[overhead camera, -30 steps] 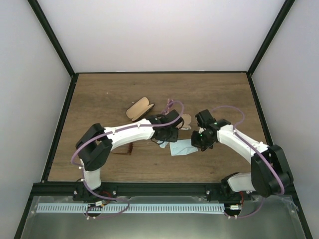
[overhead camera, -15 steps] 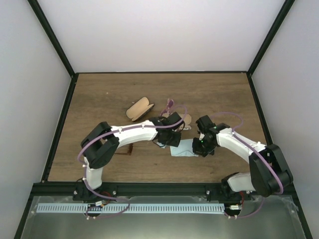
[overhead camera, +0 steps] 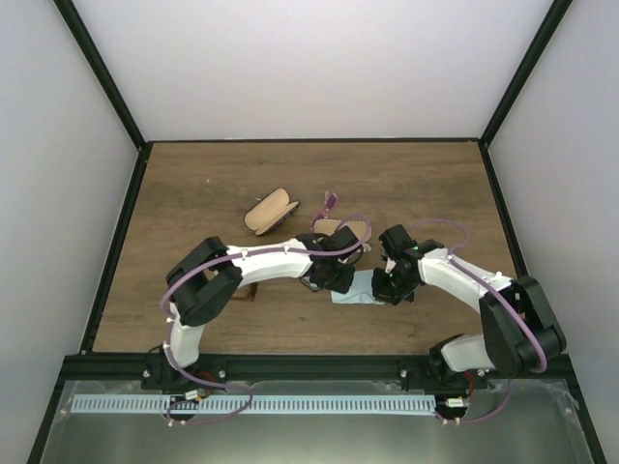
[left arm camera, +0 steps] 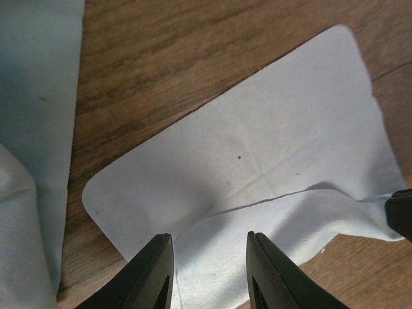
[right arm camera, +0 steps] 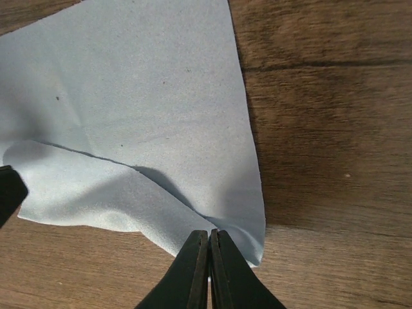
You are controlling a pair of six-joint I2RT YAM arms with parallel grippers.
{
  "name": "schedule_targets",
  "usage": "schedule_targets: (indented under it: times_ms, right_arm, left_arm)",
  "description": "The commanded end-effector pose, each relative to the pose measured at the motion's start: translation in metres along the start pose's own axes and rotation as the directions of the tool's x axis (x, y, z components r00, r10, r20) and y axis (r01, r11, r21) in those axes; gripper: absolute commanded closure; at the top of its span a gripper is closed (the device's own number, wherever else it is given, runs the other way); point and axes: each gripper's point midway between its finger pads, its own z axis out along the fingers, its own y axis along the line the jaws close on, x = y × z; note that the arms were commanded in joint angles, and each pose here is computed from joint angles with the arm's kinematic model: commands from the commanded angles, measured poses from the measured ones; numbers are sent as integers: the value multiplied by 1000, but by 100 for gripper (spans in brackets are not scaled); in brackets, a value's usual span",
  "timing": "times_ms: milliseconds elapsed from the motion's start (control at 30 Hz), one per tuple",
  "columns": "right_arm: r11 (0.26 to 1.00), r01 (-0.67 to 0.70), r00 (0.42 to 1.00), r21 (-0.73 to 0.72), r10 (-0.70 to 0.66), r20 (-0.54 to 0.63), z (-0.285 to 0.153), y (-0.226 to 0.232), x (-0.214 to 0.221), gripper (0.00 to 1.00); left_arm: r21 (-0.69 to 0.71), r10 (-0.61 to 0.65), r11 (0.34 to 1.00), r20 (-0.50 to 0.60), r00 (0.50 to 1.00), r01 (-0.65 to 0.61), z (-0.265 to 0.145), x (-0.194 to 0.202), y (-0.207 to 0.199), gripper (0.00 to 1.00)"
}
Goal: Organize the sunglasses
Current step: Fold the glasses cleaning cloth at the center of the board.
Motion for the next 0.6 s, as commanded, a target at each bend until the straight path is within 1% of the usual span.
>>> schedule_targets:
  times_ms: [0,133,333,433,567]
  right_arm:
    - [1000,19,1000,-8,-19,-6,2,3,0,97]
    - [1000,17,1000,-4,-17,-9,2,3,1,97]
    - [1000,13,1000,0,-13,-6,2,2,1,97]
    - [1000,11,1000,3,-11,-5,2,1,0,97]
    - [1000,9,1000,3,-9,-6,2,1,1,97]
  left_arm:
    - [-43,30,999,-23,999,-31,8,7,1,66]
    - [-78,24,997,-32,999,-26,12,10,7,64]
    - [-96,25,995,-41,999,-29,15,12,10,66]
    - [-111,29,993,-50,998,-34,17,14,12,76]
    - [-116,38,992,-53,998,-44,17,16,10,84]
